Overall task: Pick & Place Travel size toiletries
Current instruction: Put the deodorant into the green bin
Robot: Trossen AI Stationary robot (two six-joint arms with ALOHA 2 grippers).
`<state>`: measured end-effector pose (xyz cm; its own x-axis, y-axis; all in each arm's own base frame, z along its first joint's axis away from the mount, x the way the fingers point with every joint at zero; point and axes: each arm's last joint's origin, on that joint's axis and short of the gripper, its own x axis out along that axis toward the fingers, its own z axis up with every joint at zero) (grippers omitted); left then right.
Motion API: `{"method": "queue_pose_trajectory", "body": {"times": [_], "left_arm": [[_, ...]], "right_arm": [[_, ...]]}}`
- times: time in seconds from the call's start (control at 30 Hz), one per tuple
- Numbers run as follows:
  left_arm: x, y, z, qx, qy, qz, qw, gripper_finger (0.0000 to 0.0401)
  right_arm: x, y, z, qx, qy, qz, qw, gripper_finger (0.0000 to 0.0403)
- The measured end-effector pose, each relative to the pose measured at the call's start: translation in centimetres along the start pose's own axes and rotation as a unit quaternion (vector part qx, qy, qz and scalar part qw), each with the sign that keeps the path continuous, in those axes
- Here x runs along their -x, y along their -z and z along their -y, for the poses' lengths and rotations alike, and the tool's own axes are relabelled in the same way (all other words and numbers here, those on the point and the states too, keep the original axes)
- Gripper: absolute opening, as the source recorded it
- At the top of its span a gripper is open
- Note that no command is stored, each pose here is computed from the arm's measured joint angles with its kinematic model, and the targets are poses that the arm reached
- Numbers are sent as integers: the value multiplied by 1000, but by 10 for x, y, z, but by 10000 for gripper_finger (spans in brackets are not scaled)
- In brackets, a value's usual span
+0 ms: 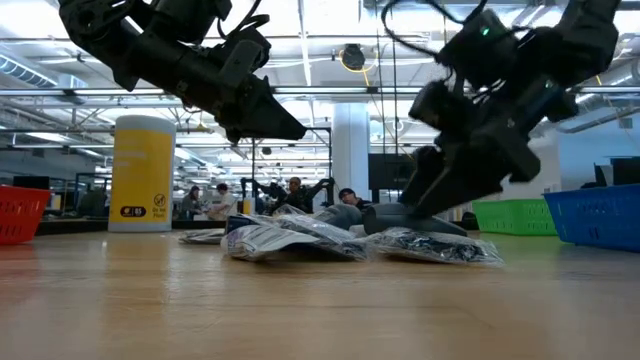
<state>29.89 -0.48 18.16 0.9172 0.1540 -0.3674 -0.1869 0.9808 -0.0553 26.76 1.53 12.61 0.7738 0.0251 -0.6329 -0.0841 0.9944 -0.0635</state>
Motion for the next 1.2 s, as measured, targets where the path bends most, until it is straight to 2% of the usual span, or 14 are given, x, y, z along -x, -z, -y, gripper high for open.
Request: {"method": "queue_pose_trajectory", "body": {"times": [0.3,0.37,0.5,0.57,0.7,0.77,0.87,0.97,1.1,1.2], "left_arm": [[0,0,0,-1,0,-1,1000,31],[0,0,0,-1,0,-1,1000,31],[0,0,0,2,0,-1,1000,31],[0,0,0,2,0,-1,1000,31],[0,0,0,2,0,-1,1000,31],[0,0,0,3,0,-1,1000,31],[0,0,0,4,0,-1,1000,31],[0,0,0,5,0,-1,1000,31],[0,0,0,5,0,0,1000,31],[0,0,0,5,0,0,1000,31]], "right_arm": [[-15,14,-2,-9,-13,-32,999,212],[-15,14,-2,-25,-12,-31,999,198],[-2,4,-1,-82,-6,-17,996,198],[12,-4,-1,-106,24,-4,994,198],[54,-15,5,-138,122,-14,983,198],[81,-22,14,-185,192,-24,963,198],[121,-21,35,-284,293,-42,912,198],[149,-11,56,-350,365,-60,861,198],[164,10,82,-419,434,-102,791,198],[162,20,100,-446,457,-111,761,202]]}}
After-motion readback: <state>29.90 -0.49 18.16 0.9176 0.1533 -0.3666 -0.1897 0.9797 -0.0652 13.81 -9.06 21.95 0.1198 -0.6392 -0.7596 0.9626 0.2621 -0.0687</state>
